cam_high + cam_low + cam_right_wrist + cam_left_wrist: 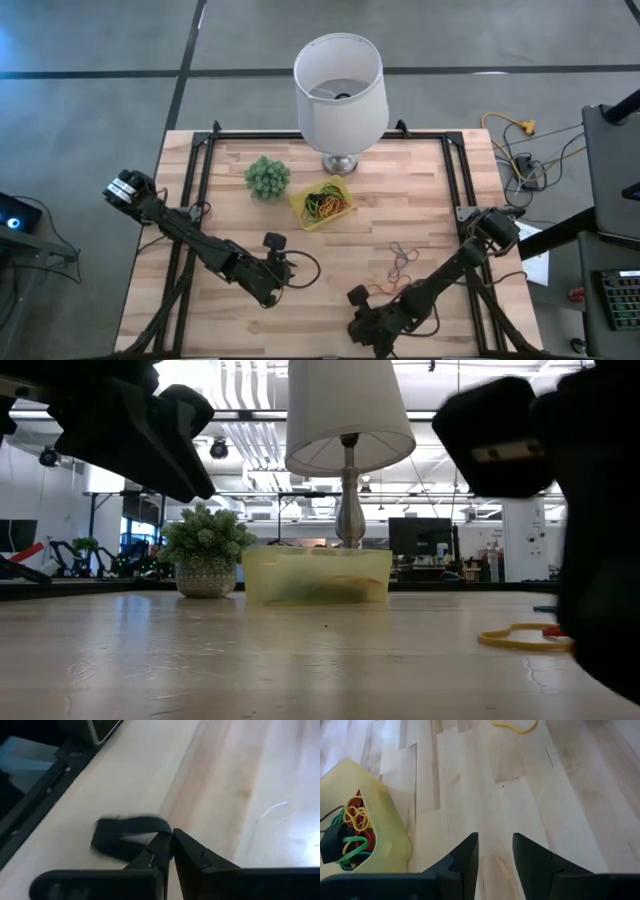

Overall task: Pick and place rubber bands into bin
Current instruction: Put the black rubber band into the yellow bin

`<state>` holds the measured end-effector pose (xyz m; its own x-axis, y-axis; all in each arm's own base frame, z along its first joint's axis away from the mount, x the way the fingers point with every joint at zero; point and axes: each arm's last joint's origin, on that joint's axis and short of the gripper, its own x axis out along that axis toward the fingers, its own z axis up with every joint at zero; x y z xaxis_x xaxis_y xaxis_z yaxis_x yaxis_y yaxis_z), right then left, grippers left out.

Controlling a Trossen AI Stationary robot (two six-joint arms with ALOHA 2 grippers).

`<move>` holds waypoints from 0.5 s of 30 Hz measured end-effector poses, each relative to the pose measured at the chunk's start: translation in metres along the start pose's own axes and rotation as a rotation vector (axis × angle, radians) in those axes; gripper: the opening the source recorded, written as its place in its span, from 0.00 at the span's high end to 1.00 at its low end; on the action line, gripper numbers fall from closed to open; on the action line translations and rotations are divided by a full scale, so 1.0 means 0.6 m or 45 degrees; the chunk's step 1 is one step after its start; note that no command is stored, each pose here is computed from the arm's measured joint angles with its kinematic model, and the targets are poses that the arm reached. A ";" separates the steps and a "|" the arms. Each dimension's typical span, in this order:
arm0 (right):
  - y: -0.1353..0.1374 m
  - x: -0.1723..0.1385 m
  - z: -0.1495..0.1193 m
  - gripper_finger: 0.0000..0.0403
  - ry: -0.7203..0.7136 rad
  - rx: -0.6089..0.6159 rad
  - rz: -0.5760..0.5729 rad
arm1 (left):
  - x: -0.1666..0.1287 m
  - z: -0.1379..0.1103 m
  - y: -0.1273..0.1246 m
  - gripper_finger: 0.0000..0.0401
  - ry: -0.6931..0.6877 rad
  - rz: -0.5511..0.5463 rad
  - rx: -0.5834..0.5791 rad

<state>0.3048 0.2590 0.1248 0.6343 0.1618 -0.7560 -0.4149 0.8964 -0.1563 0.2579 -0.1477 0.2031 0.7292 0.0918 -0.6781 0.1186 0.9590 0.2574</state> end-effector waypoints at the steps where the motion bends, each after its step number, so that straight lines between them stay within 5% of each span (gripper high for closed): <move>1: -0.001 -0.002 0.003 0.97 -0.009 -0.014 -0.028 | 0.000 0.000 0.000 0.74 -0.001 0.000 -0.001; 8: -0.046 -0.037 0.035 0.98 -0.016 -0.142 -0.312 | 0.000 0.000 0.000 0.74 -0.007 -0.001 -0.002; 15: -0.148 -0.062 0.044 0.98 0.078 -0.121 -0.665 | 0.001 0.000 -0.001 0.74 -0.016 -0.003 -0.007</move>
<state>0.3353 0.1841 0.1833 0.7339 -0.3229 -0.5976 -0.1131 0.8094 -0.5763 0.2583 -0.1479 0.2024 0.7371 0.0860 -0.6703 0.1166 0.9608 0.2515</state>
